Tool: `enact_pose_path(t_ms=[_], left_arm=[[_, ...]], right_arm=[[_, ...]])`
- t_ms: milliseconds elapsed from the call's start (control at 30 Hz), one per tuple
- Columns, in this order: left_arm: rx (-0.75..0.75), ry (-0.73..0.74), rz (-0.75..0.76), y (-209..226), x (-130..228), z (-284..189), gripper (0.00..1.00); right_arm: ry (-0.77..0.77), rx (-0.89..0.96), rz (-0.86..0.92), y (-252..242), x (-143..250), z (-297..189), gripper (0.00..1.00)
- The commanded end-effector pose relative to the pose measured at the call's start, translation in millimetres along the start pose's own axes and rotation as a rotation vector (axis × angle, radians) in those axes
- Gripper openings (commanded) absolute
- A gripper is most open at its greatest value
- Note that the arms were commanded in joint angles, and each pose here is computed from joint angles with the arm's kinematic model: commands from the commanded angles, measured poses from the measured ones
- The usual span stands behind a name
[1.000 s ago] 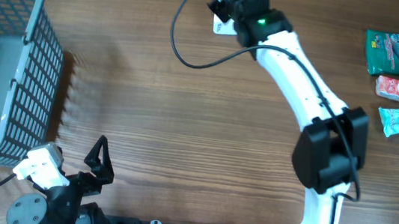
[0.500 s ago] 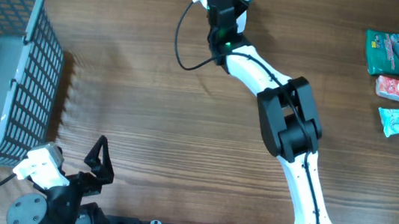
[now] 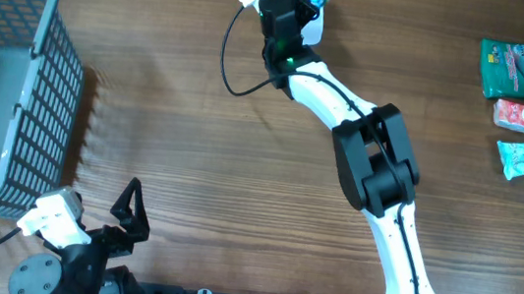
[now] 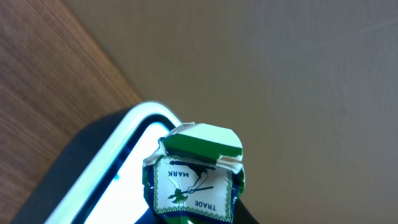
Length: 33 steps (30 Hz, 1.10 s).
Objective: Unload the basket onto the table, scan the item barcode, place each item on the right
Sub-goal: 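Raise the box to the scanner and hold it beneath, then carry the box right and drop it among the scanned items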
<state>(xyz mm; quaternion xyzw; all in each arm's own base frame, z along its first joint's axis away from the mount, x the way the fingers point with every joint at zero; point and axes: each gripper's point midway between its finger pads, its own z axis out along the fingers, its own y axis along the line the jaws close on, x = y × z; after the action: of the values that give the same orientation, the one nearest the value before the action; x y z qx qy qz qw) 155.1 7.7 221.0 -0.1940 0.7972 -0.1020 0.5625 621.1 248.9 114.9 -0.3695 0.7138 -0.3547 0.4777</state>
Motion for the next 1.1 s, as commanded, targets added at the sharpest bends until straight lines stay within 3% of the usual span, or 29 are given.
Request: enact_pose_path(t_ms=[0,133,200,300,467,600,667,867,1067], left_arm=[[0.007,0.001,-0.006,-1,0,0,1.0],[0.007,0.001,-0.006,-1,0,0,1.0],[0.007,0.001,-0.006,-1,0,0,1.0],[0.007,0.001,-0.006,-1,0,0,1.0],[0.007,0.001,-0.006,-1,0,0,1.0],[0.007,0.001,-0.006,-1,0,0,1.0],[0.007,0.001,-0.006,-1,0,0,1.0],[0.007,0.001,-0.006,-1,0,0,1.0],[0.007,0.001,-0.006,-1,0,0,1.0]], right_arm=[[0.1,0.147,0.134,-82,-3,-38,0.04],[0.341,0.292,0.275,-137,48,-73,0.04],[0.423,0.213,0.288,-128,76,-79,0.04],[0.658,0.028,0.333,-100,156,-87,0.04],[1.06,-0.241,0.727,-87,294,-102,0.04],[1.247,-0.084,0.867,-131,407,-109,0.04],[1.34,0.036,1.028,-150,455,-123,0.04],[1.353,-0.083,1.342,-167,509,-149,0.04],[1.431,0.254,1.27,-213,584,-178,0.04]])
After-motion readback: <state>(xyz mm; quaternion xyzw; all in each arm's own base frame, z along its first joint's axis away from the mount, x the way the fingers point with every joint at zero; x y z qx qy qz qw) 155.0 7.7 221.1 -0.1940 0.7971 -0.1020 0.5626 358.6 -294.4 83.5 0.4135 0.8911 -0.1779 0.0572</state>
